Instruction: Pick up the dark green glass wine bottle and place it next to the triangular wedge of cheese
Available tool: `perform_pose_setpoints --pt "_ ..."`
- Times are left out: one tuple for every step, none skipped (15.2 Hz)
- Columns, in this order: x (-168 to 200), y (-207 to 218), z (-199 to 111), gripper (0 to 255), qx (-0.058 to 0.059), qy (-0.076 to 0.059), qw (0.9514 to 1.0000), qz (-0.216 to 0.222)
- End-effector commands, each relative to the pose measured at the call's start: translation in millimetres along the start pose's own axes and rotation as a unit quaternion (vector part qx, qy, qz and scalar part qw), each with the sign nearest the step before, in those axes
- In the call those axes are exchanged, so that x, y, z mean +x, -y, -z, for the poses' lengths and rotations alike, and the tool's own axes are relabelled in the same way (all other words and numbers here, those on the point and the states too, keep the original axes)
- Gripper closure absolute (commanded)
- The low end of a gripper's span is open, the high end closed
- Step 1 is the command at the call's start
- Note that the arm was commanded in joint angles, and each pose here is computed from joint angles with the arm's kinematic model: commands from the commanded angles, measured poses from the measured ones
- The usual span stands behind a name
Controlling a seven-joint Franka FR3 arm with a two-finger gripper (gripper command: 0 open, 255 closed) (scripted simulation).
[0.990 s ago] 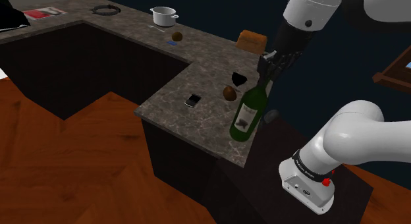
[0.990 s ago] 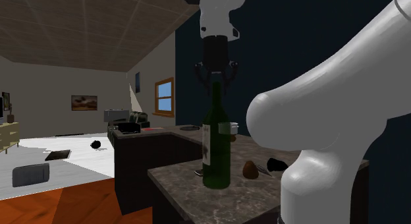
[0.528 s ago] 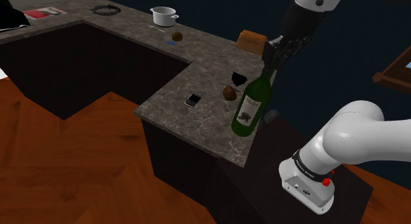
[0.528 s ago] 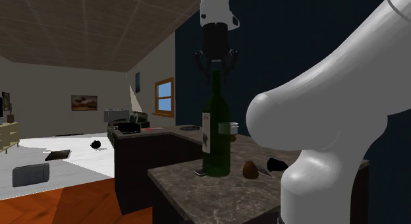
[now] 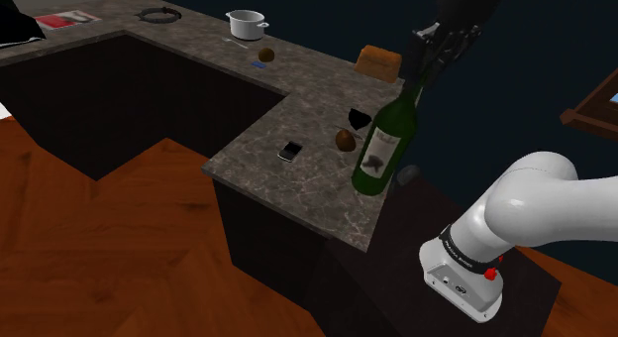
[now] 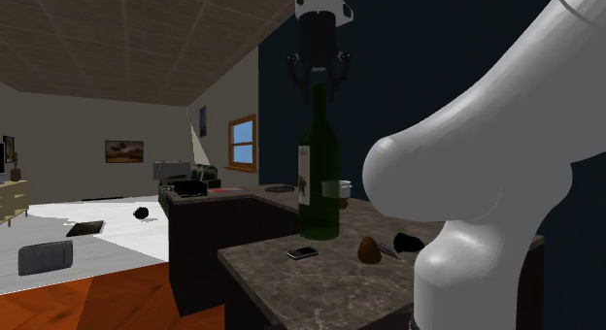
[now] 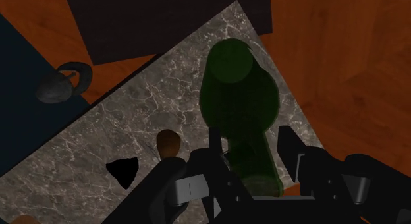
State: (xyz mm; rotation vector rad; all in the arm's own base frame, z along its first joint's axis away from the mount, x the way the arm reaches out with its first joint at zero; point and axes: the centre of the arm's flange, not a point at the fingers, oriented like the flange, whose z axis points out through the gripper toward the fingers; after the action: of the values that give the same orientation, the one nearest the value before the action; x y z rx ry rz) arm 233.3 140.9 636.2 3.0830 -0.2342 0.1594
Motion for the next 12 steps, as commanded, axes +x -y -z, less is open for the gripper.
perform_pose_setpoints --pt "0.9 -0.9 11.2 255 0.000 0.000 1.0000 0.000" --pt "1.5 -1.1 16.5 255 0.000 0.000 1.0000 0.000" --pt "2.0 -1.3 21.7 255 0.000 0.000 1.0000 0.000" --pt "2.6 -1.5 27.0 255 0.000 0.000 1.0000 0.000" --pt "3.2 -1.7 32.2 255 0.000 0.000 1.0000 0.000" --pt "3.7 -1.9 37.5 255 0.000 0.000 1.0000 0.000" --pt "4.3 -2.1 42.7 255 0.000 0.000 1.0000 0.000" --pt "4.8 -2.3 47.9 255 0.000 0.000 1.0000 0.000" --pt "5.4 -2.5 53.2 255 0.000 0.000 1.0000 0.000" --pt "6.0 -2.7 58.4 255 0.000 0.000 1.0000 0.000" --pt "6.5 -2.9 63.7 255 0.000 0.000 1.0000 0.000" --pt "7.1 -3.1 68.9 255 0.000 0.000 1.0000 0.000"
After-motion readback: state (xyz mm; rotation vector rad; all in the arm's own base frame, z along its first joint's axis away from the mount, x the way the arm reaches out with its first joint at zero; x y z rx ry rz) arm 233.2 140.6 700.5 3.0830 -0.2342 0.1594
